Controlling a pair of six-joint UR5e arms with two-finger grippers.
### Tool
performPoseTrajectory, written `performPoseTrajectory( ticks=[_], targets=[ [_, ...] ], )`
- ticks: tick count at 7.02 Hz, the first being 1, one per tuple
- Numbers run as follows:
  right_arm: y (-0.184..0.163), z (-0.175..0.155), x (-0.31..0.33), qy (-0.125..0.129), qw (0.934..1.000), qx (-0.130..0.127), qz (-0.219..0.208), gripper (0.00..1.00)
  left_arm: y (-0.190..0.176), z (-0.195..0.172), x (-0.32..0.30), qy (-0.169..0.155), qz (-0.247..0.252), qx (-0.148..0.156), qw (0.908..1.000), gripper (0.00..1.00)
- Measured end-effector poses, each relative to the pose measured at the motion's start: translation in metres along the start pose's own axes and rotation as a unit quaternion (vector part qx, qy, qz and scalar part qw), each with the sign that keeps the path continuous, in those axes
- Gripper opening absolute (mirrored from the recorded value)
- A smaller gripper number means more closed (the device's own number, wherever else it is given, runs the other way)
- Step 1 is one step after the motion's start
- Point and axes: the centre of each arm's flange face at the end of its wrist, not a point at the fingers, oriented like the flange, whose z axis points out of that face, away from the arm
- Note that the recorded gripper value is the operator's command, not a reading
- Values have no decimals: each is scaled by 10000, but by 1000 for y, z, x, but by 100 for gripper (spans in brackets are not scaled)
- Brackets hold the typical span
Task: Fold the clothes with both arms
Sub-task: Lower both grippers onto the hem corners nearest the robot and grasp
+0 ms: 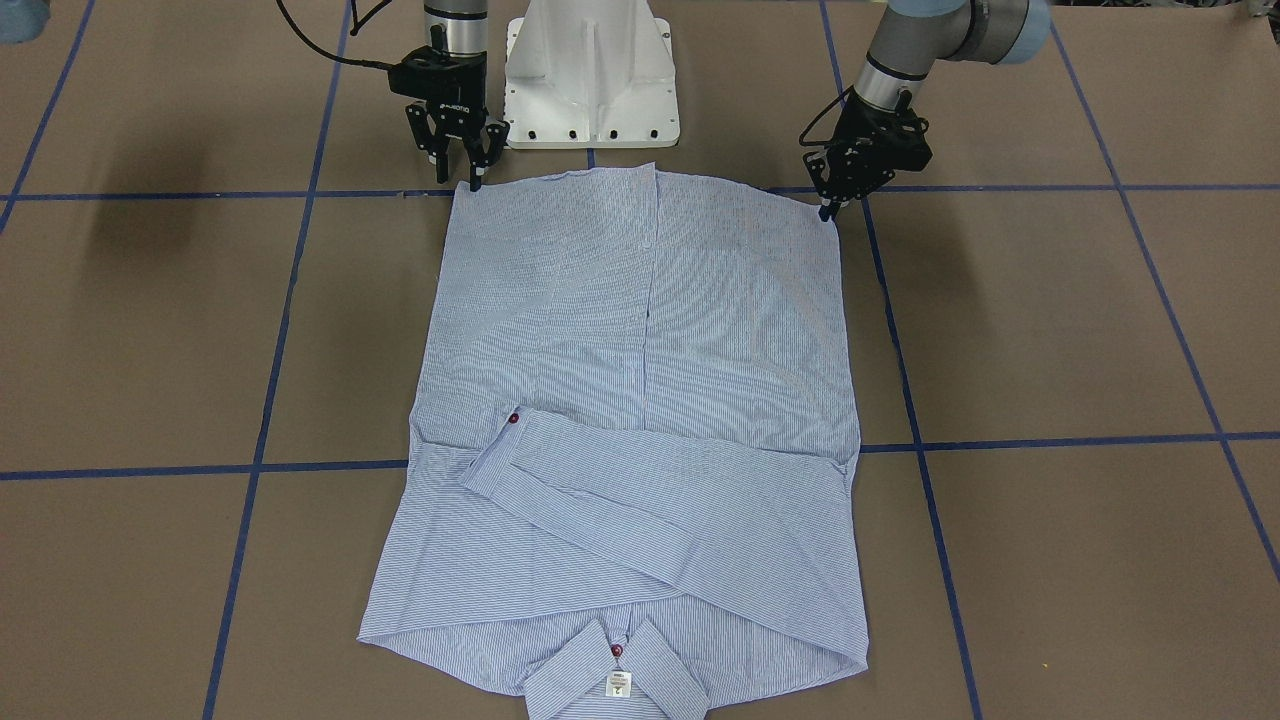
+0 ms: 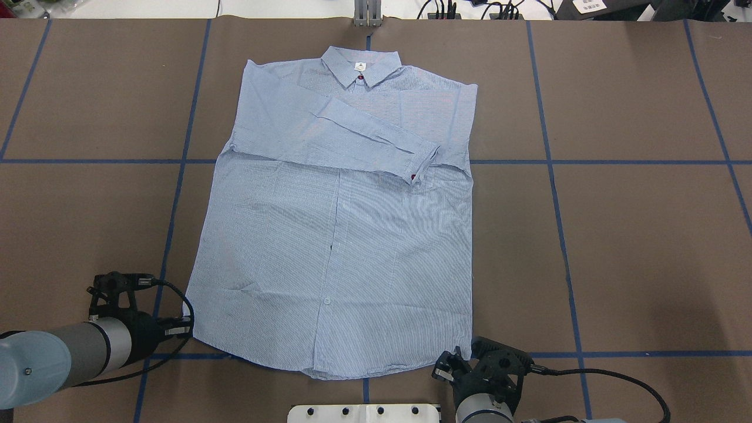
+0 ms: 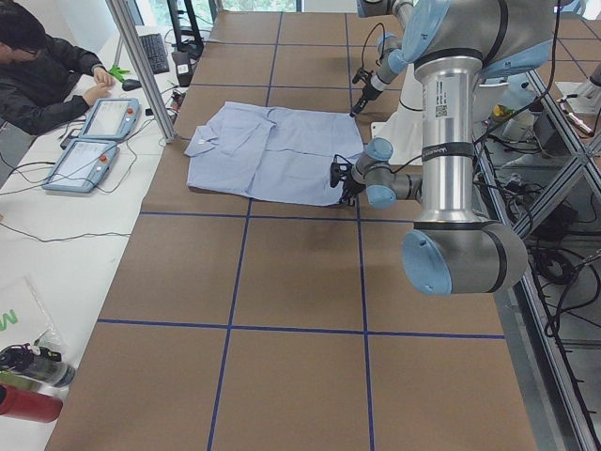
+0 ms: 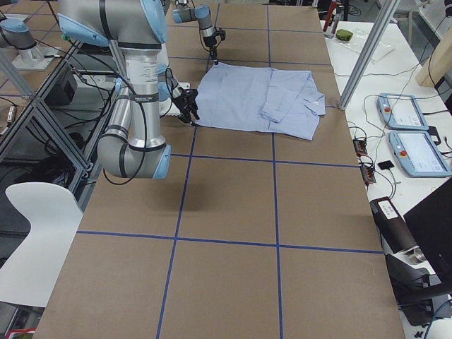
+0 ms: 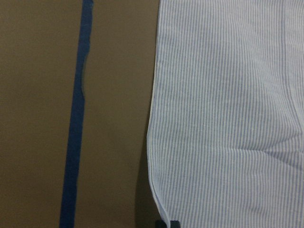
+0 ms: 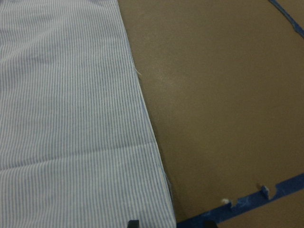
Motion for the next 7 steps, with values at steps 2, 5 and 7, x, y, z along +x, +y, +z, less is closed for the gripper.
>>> performPoseTrajectory(
  ticks=[2, 5, 7],
  targets=[
    [-2, 1, -2, -34, 10000, 88, 5, 48, 0, 0, 0, -5, -1, 7, 10000, 0],
    [-1, 5, -9, -41, 9999, 140, 82, 47, 0, 0, -1, -5, 2, 3, 10000, 0],
    [3, 7, -15, -37, 9998, 145, 114, 0, 0, -1, 0, 7, 4, 2, 10000, 0]
  ],
)
